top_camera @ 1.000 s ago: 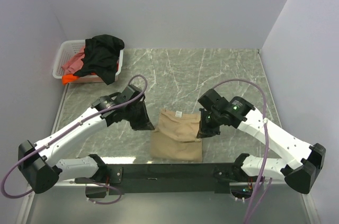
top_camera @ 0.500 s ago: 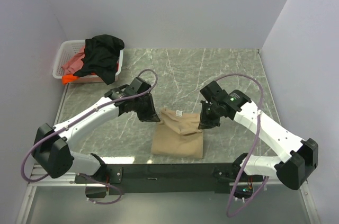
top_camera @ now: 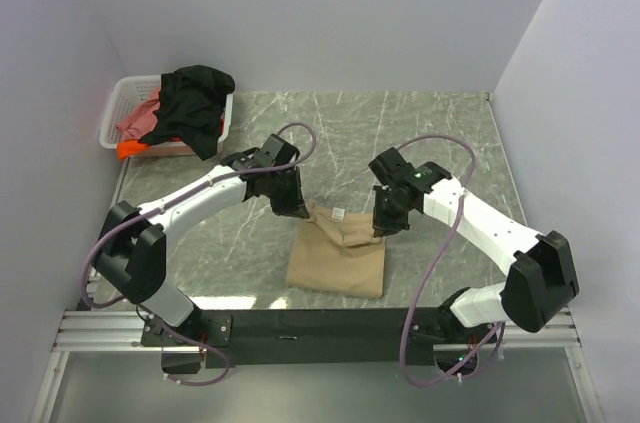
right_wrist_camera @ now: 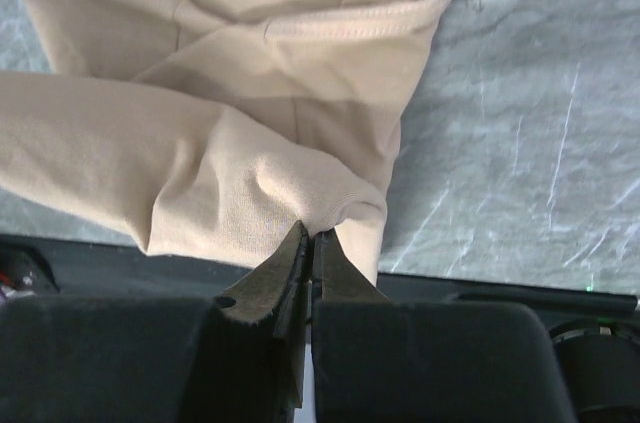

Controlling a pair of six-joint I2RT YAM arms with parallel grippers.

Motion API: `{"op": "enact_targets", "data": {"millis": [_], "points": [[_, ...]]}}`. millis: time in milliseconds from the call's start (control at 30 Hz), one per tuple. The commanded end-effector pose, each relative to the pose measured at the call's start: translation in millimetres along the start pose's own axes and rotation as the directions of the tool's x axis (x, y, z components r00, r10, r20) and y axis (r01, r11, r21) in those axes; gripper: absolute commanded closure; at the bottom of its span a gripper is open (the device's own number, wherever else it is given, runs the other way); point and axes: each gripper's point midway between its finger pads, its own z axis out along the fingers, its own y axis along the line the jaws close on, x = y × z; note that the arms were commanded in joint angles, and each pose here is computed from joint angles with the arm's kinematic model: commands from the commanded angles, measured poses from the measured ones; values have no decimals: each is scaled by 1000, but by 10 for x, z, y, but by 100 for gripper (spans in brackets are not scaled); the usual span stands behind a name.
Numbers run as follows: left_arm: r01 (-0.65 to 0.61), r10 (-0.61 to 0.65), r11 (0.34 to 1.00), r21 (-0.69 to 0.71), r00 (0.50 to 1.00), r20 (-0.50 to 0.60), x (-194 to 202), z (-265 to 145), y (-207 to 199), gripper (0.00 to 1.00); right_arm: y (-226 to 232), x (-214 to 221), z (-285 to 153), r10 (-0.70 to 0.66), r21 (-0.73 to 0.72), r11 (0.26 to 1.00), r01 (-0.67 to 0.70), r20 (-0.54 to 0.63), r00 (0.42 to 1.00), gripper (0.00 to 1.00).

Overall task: Fold and stack the t-shirts
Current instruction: Fold the tshirt

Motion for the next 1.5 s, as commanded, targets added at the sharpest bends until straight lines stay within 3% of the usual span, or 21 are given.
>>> {"op": "enact_targets", "data": {"millis": [0, 267, 300, 333, 400, 433, 467, 567, 700, 767, 900, 1067, 1267, 1467], "points": [[-52, 51, 998, 18, 997, 50, -170, 2, -43, 100, -3, -187, 76, -12, 8, 1000, 11, 60, 998, 100], [-29, 34, 997, -70, 997, 72, -302, 194, 123, 98, -179, -379, 290, 24, 86, 996, -33, 102, 994, 100], [-18, 24, 997, -76, 997, 79, -321, 225, 132, 93, -213, -415, 309, 29, 98, 994, -40, 111, 993, 100], [-12, 21, 996, -89, 995, 101, -376, 227, 146, 74, -235, -437, 329, 36, 106, 993, -48, 115, 993, 100], [-10, 25, 995, -101, 989, 146, -492, 180, 109, 51, -300, -497, 337, 50, 131, 989, -65, 120, 992, 85], [-10, 29, 994, -112, 986, 165, -535, 126, 102, 32, -301, -568, 283, 50, 139, 988, -70, 143, 988, 77], [-15, 39, 993, -115, 977, 209, -647, 40, 40, 26, -328, -578, 235, 48, 154, 985, -71, 150, 988, 66], [-42, 72, 994, -106, 951, 302, -822, -228, -105, 9, -320, -679, 9, 51, 144, 986, -83, 216, 975, 57], [-150, 143, 989, -4, 931, 336, -753, -465, -414, 7, -260, -698, -249, 58, 84, 993, -83, 267, 962, 45], [-196, 171, 979, 53, 936, 309, -579, -399, -523, 7, -193, -665, -321, 49, 26, 998, -58, 277, 960, 45], [-240, 198, 951, 197, 958, 209, -123, -180, -742, 8, 6, -443, -208, 42, -112, 994, -22, 188, 981, 48], [-262, 236, 908, 326, 965, 116, 249, 7, -1075, 9, -37, -143, 27, 69, -146, 988, -55, 94, 993, 47], [-261, 259, 934, 245, 965, 39, 413, 383, -915, 8, 70, 124, 125, 43, -247, 968, -39, 12, 999, 46], [-245, 247, 961, 131, 969, 1, 473, 807, -558, 7, -20, 470, 388, 24, -201, 979, -46, -107, 994, 46]]}}
